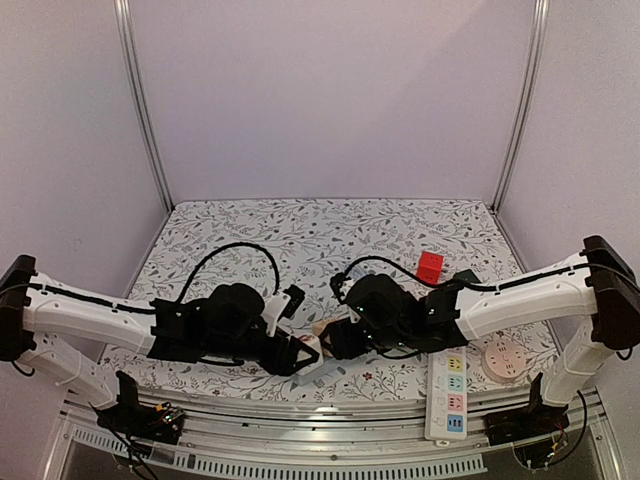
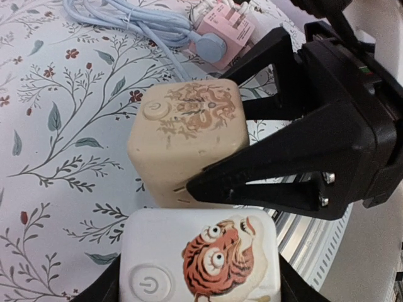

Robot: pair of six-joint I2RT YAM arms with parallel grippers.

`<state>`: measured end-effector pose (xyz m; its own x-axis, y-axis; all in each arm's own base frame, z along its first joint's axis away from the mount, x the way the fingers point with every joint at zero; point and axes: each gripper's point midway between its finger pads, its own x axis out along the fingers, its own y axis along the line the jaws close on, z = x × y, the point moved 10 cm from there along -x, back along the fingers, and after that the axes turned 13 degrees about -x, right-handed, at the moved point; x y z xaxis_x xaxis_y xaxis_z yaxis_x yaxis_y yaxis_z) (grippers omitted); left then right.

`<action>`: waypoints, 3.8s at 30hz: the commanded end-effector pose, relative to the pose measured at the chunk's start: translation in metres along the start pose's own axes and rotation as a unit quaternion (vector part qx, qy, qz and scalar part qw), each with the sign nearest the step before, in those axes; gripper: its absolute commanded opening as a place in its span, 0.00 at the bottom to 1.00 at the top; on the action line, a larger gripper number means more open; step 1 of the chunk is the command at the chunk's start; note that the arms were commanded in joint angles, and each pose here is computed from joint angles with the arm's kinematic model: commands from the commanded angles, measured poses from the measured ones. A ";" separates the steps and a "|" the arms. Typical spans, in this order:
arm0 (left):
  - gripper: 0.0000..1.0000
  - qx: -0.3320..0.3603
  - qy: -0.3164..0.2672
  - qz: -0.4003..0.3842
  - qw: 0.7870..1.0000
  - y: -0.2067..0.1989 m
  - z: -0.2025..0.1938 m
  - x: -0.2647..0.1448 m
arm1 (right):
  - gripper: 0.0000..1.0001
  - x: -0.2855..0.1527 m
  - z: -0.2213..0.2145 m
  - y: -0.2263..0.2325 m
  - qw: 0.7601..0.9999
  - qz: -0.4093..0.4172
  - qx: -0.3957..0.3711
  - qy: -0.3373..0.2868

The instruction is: Pull the plug off the socket

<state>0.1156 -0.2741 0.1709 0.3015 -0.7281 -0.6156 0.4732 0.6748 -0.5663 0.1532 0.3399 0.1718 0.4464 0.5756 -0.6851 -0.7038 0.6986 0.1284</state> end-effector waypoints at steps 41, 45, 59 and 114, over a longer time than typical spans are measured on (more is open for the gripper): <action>0.00 -0.007 0.019 0.005 1.000 0.029 -0.014 -0.012 | 0.00 -0.002 -0.010 -0.033 0.988 -0.148 0.036 0.025; 0.00 0.025 0.035 0.037 0.998 0.026 -0.021 -0.008 | 0.01 0.002 -0.006 -0.039 0.987 -0.147 0.048 0.035; 0.00 0.037 0.023 0.046 0.998 0.023 -0.024 -0.002 | 0.01 0.001 0.000 -0.038 0.987 -0.150 0.042 0.042; 0.00 -0.002 0.045 0.076 0.996 0.055 -0.019 -0.010 | 0.00 0.000 0.032 -0.039 0.986 -0.159 0.041 0.030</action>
<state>0.1327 -0.2526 0.1651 0.3141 -0.7589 -0.5705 0.4812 0.6452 -0.5934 0.1691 0.3567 0.1900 0.4703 0.5026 -0.7254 -0.6353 0.7633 0.1170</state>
